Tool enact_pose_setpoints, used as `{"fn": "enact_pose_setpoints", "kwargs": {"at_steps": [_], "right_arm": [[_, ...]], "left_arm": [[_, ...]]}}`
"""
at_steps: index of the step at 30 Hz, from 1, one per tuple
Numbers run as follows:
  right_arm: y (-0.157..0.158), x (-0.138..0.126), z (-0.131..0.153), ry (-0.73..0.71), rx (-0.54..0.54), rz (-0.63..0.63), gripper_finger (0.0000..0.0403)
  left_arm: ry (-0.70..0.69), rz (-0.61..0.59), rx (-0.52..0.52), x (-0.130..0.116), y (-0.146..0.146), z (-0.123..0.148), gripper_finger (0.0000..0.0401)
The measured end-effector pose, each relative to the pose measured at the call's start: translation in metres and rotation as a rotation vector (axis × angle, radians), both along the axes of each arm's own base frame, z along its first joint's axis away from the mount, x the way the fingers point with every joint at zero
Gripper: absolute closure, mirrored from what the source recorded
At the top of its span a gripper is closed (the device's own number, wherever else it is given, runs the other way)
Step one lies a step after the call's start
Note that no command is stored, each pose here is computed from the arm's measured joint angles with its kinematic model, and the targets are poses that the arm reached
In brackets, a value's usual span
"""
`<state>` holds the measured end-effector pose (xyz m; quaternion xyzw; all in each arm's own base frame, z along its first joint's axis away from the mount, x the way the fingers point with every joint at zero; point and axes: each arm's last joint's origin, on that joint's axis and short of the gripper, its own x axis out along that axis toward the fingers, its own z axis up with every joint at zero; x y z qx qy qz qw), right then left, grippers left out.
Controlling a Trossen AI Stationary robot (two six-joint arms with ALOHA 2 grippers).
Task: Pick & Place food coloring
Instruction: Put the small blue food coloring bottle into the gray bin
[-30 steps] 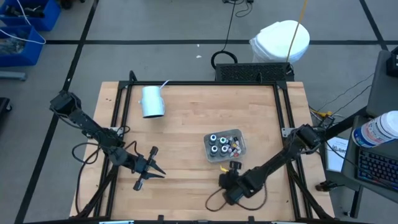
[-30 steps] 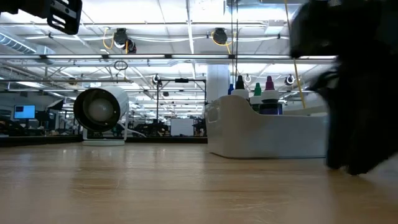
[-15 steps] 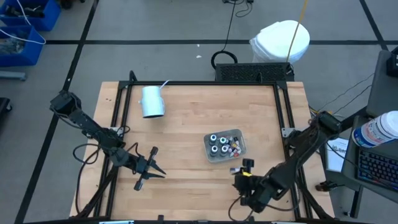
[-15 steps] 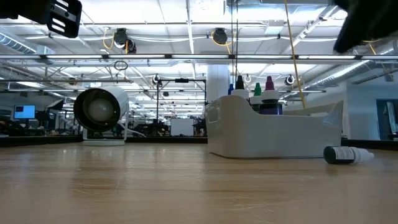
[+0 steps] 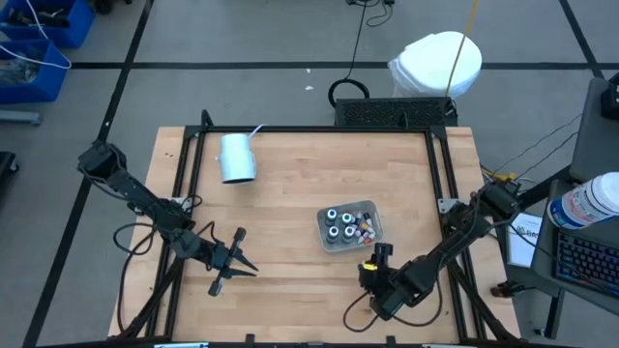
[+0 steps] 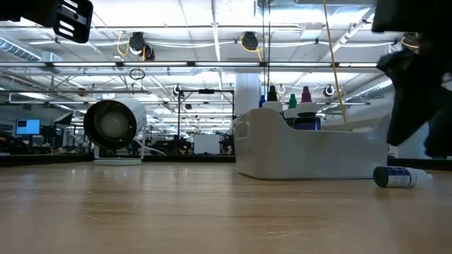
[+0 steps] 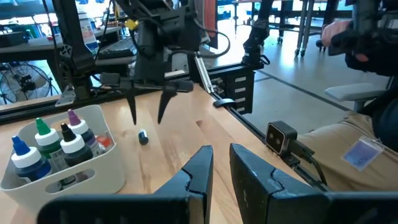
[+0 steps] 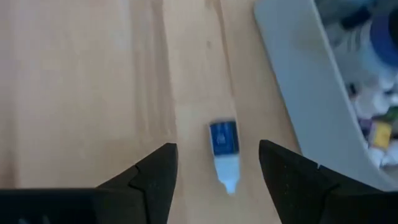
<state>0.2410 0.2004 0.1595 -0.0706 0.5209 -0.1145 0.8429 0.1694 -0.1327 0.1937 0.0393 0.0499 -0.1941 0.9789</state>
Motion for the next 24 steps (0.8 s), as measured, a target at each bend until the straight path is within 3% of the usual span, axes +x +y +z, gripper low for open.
{"fn": "enact_pose_setpoints", "kwargs": {"at_steps": [9, 16, 24], "right_arm": [[-0.017, -0.007, -0.034, 0.003, 0.094, -0.018, 0.0194], [-0.025, -0.005, -0.041, -0.031, 0.101, -0.028, 0.0204], [-0.028, -0.003, -0.043, 0.025, 0.177, -0.051, 0.0281]], "left_arm": [[-0.004, 0.001, -0.002, 0.0, 0.0, 0.0, 0.0339], [-0.003, 0.001, -0.006, 0.0, 0.0, 0.001, 0.0339], [-0.001, 0.002, -0.012, 0.0, 0.0, 0.001, 0.0339]]}}
